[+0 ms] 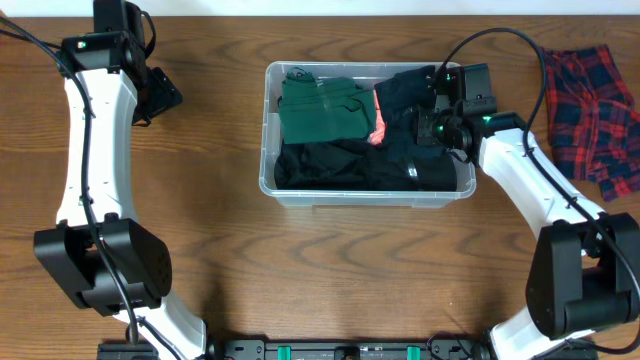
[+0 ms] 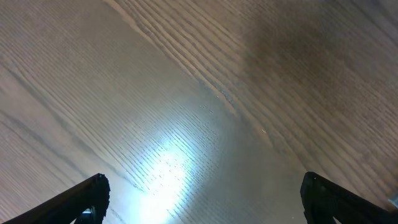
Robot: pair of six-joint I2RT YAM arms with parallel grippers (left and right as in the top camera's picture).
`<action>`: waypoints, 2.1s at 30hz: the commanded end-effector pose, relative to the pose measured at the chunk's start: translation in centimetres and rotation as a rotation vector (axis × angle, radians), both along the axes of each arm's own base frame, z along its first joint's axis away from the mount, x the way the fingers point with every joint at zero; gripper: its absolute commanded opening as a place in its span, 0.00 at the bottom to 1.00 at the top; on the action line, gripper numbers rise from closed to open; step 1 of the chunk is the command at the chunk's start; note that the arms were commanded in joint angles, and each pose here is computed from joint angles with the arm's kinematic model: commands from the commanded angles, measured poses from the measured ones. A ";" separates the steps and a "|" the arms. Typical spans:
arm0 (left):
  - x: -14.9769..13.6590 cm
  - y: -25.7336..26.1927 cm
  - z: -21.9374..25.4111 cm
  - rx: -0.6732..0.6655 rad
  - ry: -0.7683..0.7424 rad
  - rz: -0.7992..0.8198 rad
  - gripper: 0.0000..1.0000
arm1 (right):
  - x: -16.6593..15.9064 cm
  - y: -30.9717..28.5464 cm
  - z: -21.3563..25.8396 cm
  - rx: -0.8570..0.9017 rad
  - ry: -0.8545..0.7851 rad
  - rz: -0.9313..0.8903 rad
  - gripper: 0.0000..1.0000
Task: Pack container
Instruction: 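Carry the black garment into the bin's right side and lower it, then release the black garment and move the right gripper to the plaid shirt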
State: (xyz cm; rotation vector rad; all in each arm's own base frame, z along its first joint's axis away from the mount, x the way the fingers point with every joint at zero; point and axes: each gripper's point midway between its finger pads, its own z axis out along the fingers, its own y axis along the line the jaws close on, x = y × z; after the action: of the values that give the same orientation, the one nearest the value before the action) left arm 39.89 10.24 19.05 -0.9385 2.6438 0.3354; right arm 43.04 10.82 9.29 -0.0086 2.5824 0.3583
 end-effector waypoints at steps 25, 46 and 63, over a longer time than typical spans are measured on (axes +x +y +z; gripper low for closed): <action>-0.2 0.2 -0.4 0.002 0.014 0.007 0.98 | 2.5 -0.3 5.7 -0.091 -0.238 0.079 0.10; -0.2 0.2 -0.4 0.002 0.014 0.007 0.98 | 2.8 -0.3 10.1 -0.075 -0.347 0.081 0.17; -0.2 0.2 -0.4 0.002 0.014 0.007 0.98 | -3.4 -24.8 15.9 -0.338 -0.335 -0.632 0.01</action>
State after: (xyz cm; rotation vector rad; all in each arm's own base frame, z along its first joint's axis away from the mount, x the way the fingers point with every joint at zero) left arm 39.89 10.25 19.05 -0.9385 2.6437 0.3359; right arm 40.87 -9.02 26.22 0.3715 2.1458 -0.2089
